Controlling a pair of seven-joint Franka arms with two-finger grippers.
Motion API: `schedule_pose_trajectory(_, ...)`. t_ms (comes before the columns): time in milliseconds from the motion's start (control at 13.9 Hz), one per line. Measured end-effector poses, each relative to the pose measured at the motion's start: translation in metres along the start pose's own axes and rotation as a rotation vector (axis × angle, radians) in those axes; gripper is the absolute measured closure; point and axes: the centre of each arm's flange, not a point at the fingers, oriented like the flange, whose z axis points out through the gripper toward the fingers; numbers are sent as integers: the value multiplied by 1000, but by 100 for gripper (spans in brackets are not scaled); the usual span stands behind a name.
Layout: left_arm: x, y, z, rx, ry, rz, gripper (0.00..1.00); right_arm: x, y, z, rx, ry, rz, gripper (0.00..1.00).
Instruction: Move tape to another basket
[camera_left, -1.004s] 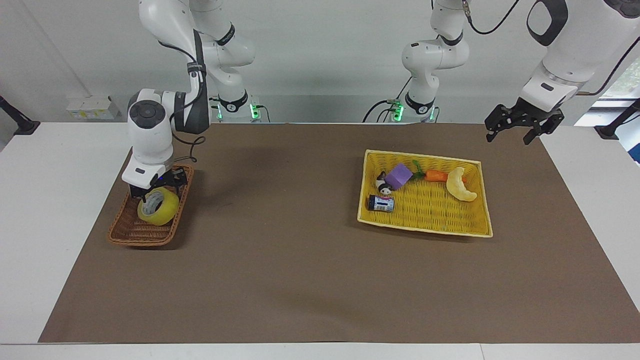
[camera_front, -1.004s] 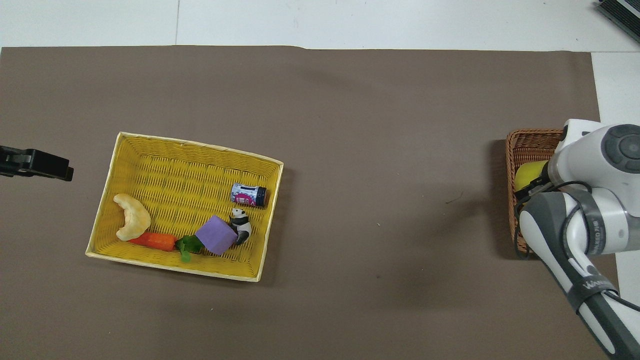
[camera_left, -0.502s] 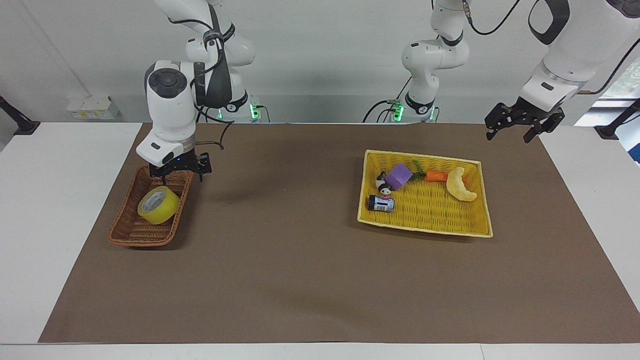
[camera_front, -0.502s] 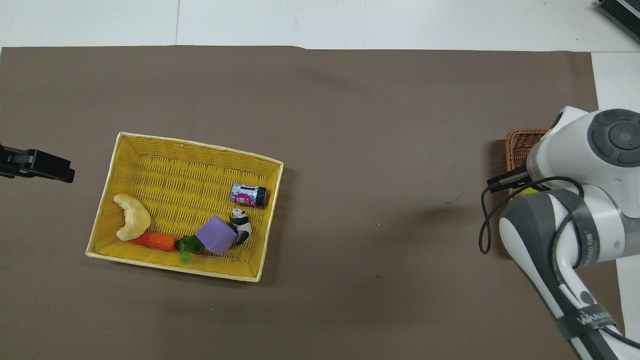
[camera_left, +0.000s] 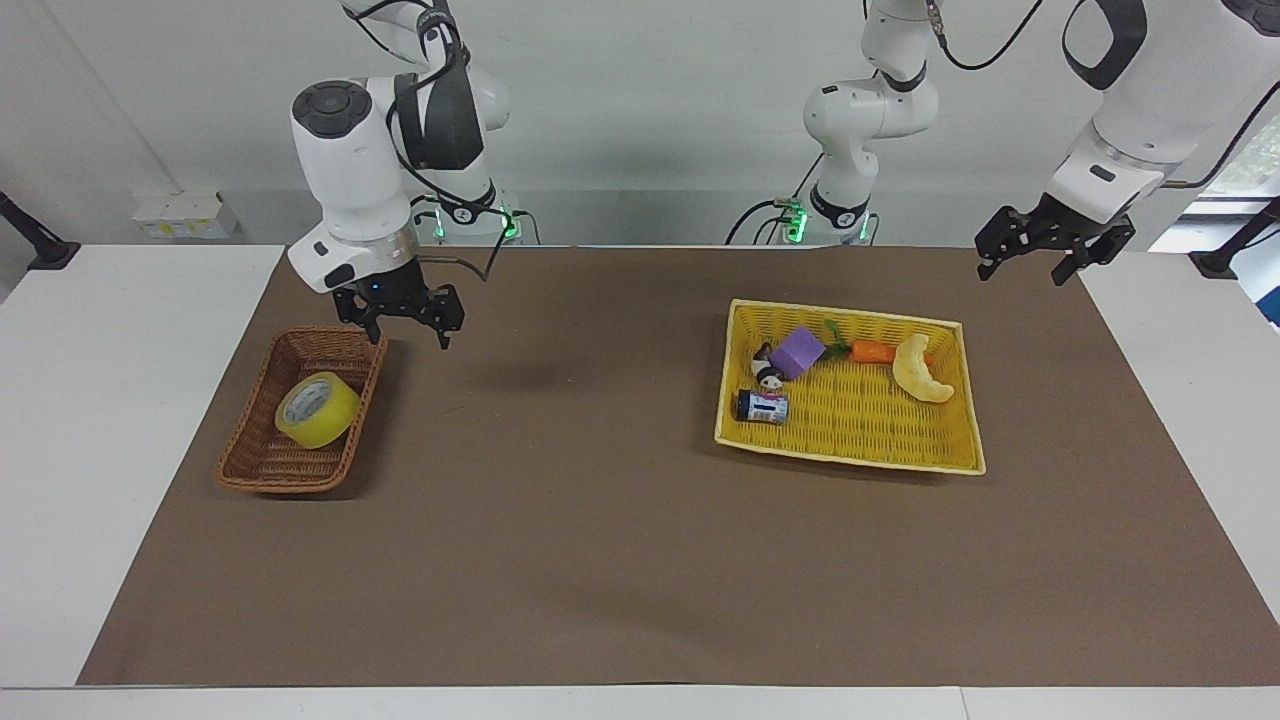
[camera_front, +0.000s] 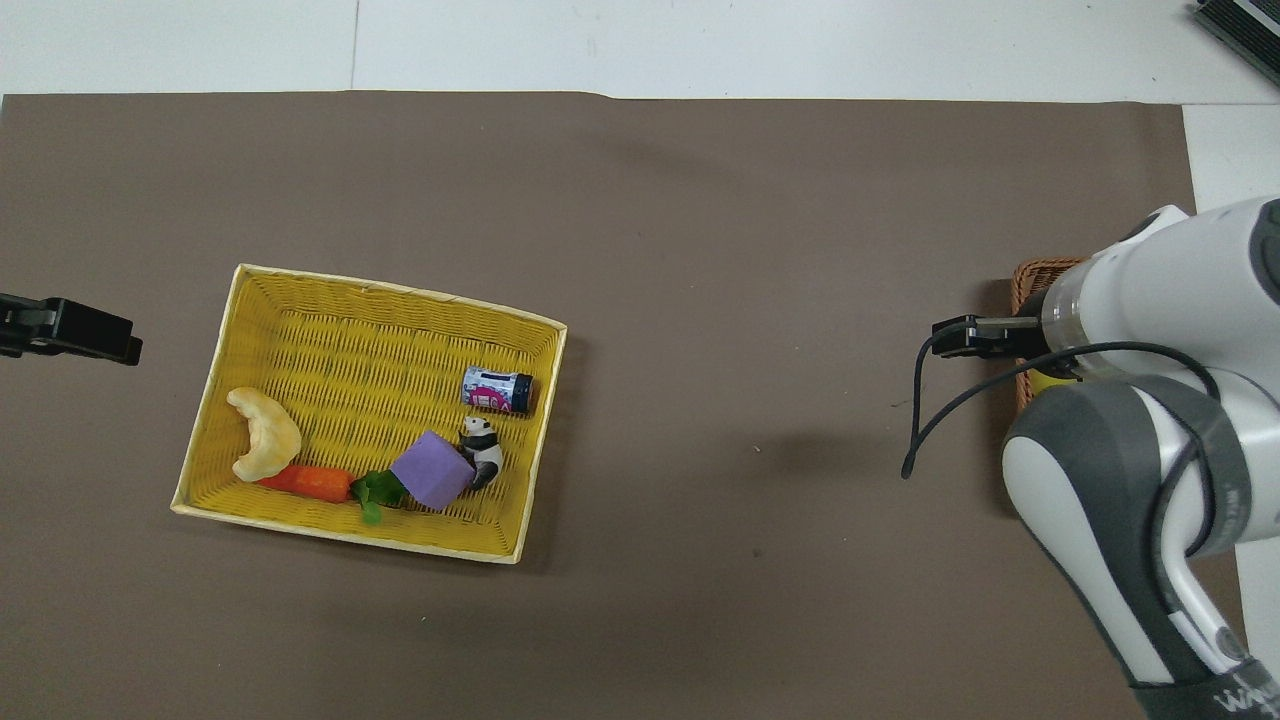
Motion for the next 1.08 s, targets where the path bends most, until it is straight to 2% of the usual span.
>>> schedule_pose_trajectory(287,0,0,0,0,-1,-1,0,2,5,-70,17,2,71,0)
schedule_pose_trajectory(574,0,-1,0,0,-1,-1,0,-1,39,-139,21,13,130,0)
schedule_pose_trajectory(789,0,-1,0,0,-1,-6,0,-5,61,-159,25,34,168,0)
schedule_pose_trajectory(1076,0,1,0,0,-1,-13,0,-6,64,-161,37,28,175,0)
